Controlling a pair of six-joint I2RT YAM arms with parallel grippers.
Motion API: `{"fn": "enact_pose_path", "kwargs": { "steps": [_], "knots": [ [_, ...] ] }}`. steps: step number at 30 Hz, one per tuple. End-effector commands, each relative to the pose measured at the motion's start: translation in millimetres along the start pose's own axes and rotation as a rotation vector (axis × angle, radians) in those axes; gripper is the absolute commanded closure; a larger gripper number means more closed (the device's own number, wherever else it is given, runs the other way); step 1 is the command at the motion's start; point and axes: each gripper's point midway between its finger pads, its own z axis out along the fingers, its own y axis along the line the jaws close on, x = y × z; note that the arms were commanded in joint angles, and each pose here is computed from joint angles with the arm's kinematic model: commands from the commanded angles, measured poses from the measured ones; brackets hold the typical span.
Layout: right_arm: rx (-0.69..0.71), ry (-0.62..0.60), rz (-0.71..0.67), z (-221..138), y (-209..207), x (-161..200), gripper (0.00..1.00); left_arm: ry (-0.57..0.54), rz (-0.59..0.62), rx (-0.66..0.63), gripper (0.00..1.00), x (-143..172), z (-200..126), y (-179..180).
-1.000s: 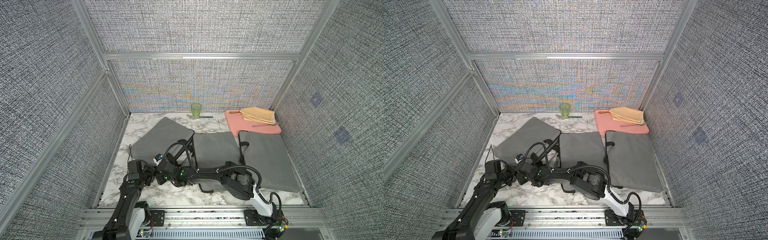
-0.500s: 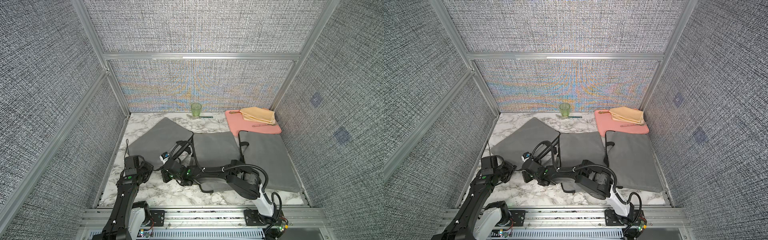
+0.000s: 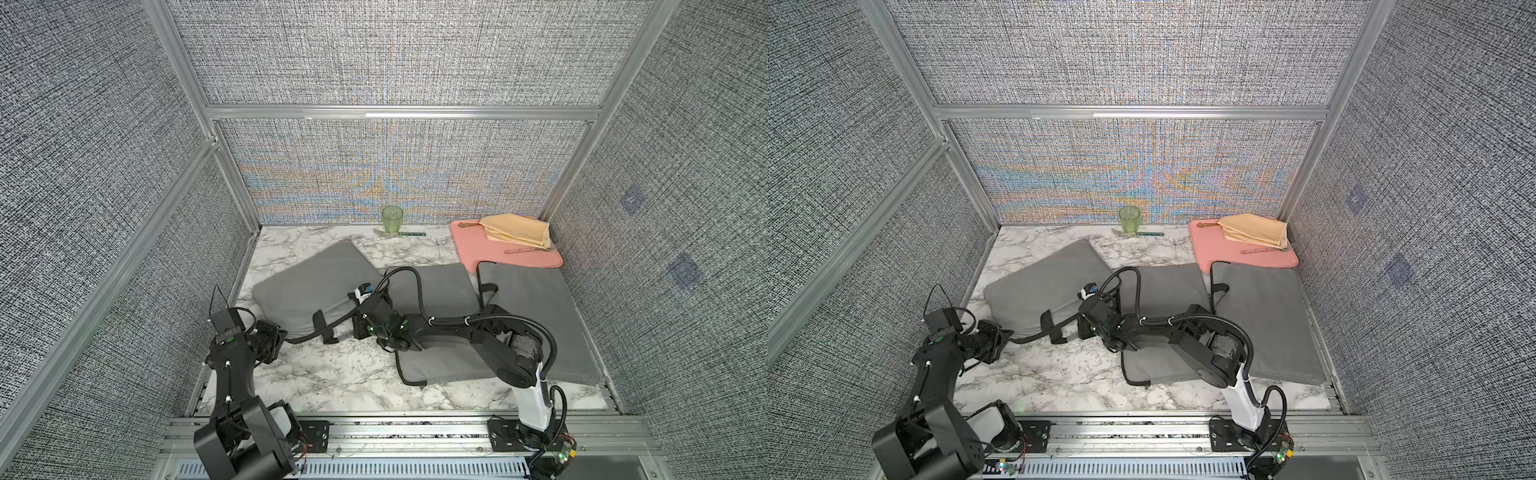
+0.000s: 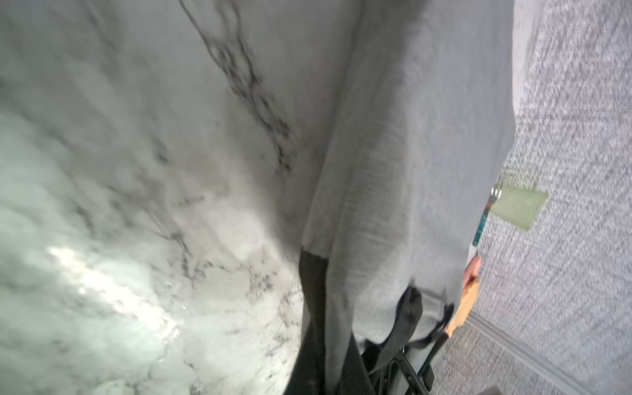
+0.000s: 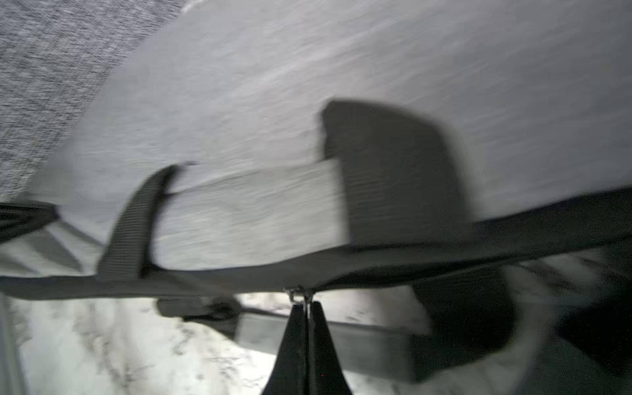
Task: Put the mouse into the laptop bag
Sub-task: Zip the zipper on the zippered laptop bag.
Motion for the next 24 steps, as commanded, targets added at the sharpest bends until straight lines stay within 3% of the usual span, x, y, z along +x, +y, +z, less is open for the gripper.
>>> {"fn": "enact_pose_path", "kwargs": {
  "steps": [1,4,8,9,11,13,14,18,24],
  "knots": [
    [0.223,-0.001,-0.020,-9.3,-48.9,4.5,1.00,-0.112,0.011,-0.056,1.00,-45.6,4.9,-6.4],
    [0.234,0.004,-0.031,-13.1,-50.4,3.5,1.00,-0.047,-0.023,-0.061,1.00,-59.0,18.9,-19.0],
    [0.209,0.017,-0.045,-16.0,-39.7,9.4,1.00,-0.064,-0.002,-0.039,1.00,-77.1,26.0,-44.2],
    [0.199,0.019,-0.055,-16.9,-33.0,11.6,1.00,-0.073,0.008,-0.052,0.94,-79.9,27.1,-48.7],
    [0.172,0.027,-0.072,-17.3,-17.1,15.7,1.00,-0.056,0.040,-0.061,0.56,-78.1,31.7,-59.5],
    [0.124,0.039,-0.086,-15.3,6.3,19.0,1.00,-0.031,0.068,-0.075,0.09,-69.8,37.7,-65.1],
    [0.106,0.049,-0.090,-13.1,15.5,21.0,1.00,-0.020,0.080,-0.078,0.00,-63.6,40.2,-65.9],
    [0.036,0.077,-0.088,0.2,50.3,19.6,1.00,0.015,0.089,-0.140,0.01,-28.0,45.0,-41.7],
    [-0.029,0.077,-0.098,17.2,85.8,7.9,1.00,0.040,0.045,-0.115,0.01,24.6,36.0,-0.6]
  ]
}}
